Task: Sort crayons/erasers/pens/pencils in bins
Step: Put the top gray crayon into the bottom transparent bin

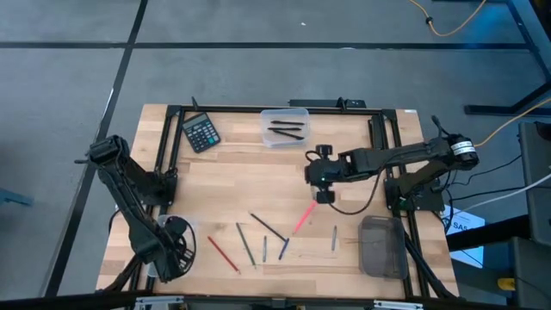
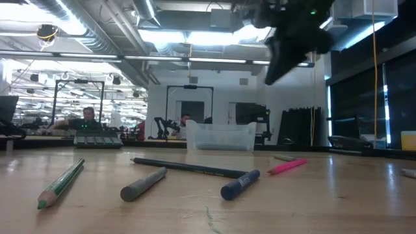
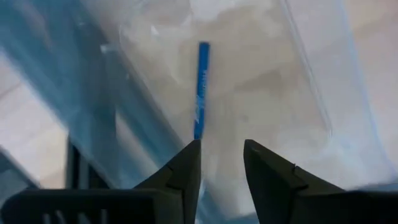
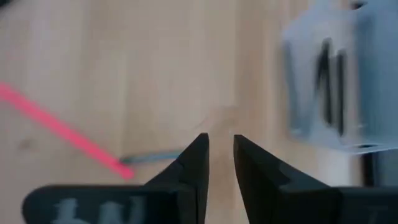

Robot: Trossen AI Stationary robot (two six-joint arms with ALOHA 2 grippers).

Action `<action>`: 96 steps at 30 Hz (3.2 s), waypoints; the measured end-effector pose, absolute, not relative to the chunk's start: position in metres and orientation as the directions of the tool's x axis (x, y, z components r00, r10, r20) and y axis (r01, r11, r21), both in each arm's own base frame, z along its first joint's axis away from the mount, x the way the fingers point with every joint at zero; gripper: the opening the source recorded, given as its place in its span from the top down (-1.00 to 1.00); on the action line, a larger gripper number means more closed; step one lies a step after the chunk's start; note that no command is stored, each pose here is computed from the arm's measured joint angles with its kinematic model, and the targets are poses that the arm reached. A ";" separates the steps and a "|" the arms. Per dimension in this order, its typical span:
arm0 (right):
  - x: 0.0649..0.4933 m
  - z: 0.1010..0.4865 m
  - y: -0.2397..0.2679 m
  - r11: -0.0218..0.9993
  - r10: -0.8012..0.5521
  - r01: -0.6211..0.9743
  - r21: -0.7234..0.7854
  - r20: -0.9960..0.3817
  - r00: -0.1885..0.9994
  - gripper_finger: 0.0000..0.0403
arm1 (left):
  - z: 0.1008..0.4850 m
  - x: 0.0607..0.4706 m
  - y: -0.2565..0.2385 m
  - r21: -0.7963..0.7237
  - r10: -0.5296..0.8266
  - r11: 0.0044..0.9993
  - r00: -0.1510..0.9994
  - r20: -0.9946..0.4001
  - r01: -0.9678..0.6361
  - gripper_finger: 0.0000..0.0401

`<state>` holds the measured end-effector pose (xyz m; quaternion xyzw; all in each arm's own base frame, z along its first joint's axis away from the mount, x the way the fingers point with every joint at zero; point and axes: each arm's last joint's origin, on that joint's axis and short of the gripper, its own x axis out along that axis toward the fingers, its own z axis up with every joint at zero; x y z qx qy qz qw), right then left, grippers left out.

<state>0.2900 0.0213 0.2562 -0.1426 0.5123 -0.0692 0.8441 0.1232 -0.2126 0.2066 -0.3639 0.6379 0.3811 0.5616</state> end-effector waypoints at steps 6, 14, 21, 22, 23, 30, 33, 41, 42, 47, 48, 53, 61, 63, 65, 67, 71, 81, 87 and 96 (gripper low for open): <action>0.288 0.254 0.031 0.987 0.029 -0.153 -0.043 -0.896 0.442 0.62 | 0.231 0.148 -0.206 -0.050 0.036 0.473 0.076 -0.996 -0.880 0.44; 0.282 0.250 0.045 0.996 -0.066 -0.024 -0.082 -0.917 0.394 0.62 | 0.235 0.198 -0.188 -0.215 0.119 0.672 0.389 -0.913 -0.709 0.44; 0.284 0.252 0.072 0.990 -0.027 -0.112 -0.089 -0.883 0.468 0.62 | 0.208 0.264 -0.169 -0.118 0.008 0.971 0.519 -0.854 -0.208 0.44; 0.288 0.253 0.076 0.986 -0.012 -0.138 -0.095 -0.863 0.505 0.62 | 0.204 0.272 -0.166 -0.098 -0.004 0.984 0.521 -0.854 -0.152 0.44; 0.291 0.253 0.080 0.983 0.000 -0.155 -0.099 -0.846 0.534 0.62 | 0.200 0.279 -0.162 -0.076 -0.010 0.991 0.519 -0.855 -0.107 0.44; 0.307 0.238 0.071 0.952 -0.287 0.255 -0.170 -0.788 0.546 0.62 | 0.188 0.301 -0.131 0.033 0.068 0.996 0.506 -0.860 -0.078 0.44; 0.302 0.225 0.062 0.868 -0.400 0.461 -0.186 -0.811 0.427 0.62 | 0.188 0.305 -0.122 0.061 0.085 0.996 0.501 -0.862 -0.065 0.44; 0.318 0.184 0.057 0.731 -0.448 0.667 -0.143 -0.838 0.312 0.61 | 0.191 0.311 -0.112 0.251 0.259 0.964 0.560 -0.787 -0.092 0.44; 0.320 0.180 0.056 0.716 -0.451 0.685 -0.137 -0.839 0.304 0.62 | 0.191 0.312 -0.110 0.262 0.275 0.959 0.568 -0.775 -0.107 0.44; 0.321 0.163 0.047 0.629 -0.466 0.762 -0.154 -0.859 0.211 0.61 | 0.191 0.314 -0.102 0.276 0.288 0.955 0.553 -0.782 -0.107 0.44; 0.322 0.160 0.046 0.624 -0.459 0.767 -0.152 -0.865 0.202 0.61 | 0.191 0.314 -0.100 0.286 0.290 0.953 0.550 -0.783 -0.096 0.44; 0.325 0.148 0.046 0.617 -0.421 0.774 -0.138 -0.889 0.177 0.61 | 0.192 0.319 -0.093 0.321 0.295 0.946 0.562 -0.773 -0.056 0.44; 0.324 0.137 0.045 0.537 -0.429 0.831 -0.148 -0.896 0.117 0.61 | 0.195 0.330 -0.071 0.329 0.300 0.942 0.589 -0.751 -0.060 0.44; 0.326 0.133 0.045 0.518 -0.429 0.844 -0.138 -0.896 0.117 0.59 | 0.195 0.331 -0.066 0.332 0.297 0.942 0.585 -0.754 -0.051 0.44; 0.327 0.127 0.046 0.508 -0.427 0.849 -0.145 -0.899 0.102 0.55 | 0.195 0.333 -0.061 0.331 0.297 0.942 0.584 -0.755 -0.052 0.44; 0.327 0.122 0.045 0.502 -0.434 0.850 -0.160 -0.897 0.087 0.50 | 0.195 0.333 -0.058 0.328 0.297 0.943 0.584 -0.756 -0.055 0.44; 0.329 0.113 0.045 0.496 -0.443 0.849 -0.183 -0.894 0.066 0.43 | 0.195 0.334 -0.056 0.330 0.300 0.942 0.582 -0.756 -0.058 0.45; 0.329 0.110 0.053 0.512 -0.458 0.839 -0.183 -0.885 0.086 0.76 | 0.197 0.341 -0.047 0.172 0.082 0.981 0.615 -0.784 0.088 0.45; 0.326 0.111 0.061 0.524 -0.525 0.822 -0.221 -0.844 0.109 0.89 | 0.198 0.343 -0.039 0.148 0.044 0.982 0.626 -0.778 0.115 0.45; 0.316 0.113 0.090 0.468 -0.710 0.856 -0.219 -0.670 0.217 0.77 | 0.199 0.346 -0.018 0.131 0.082 0.991 0.637 -0.767 0.031 0.45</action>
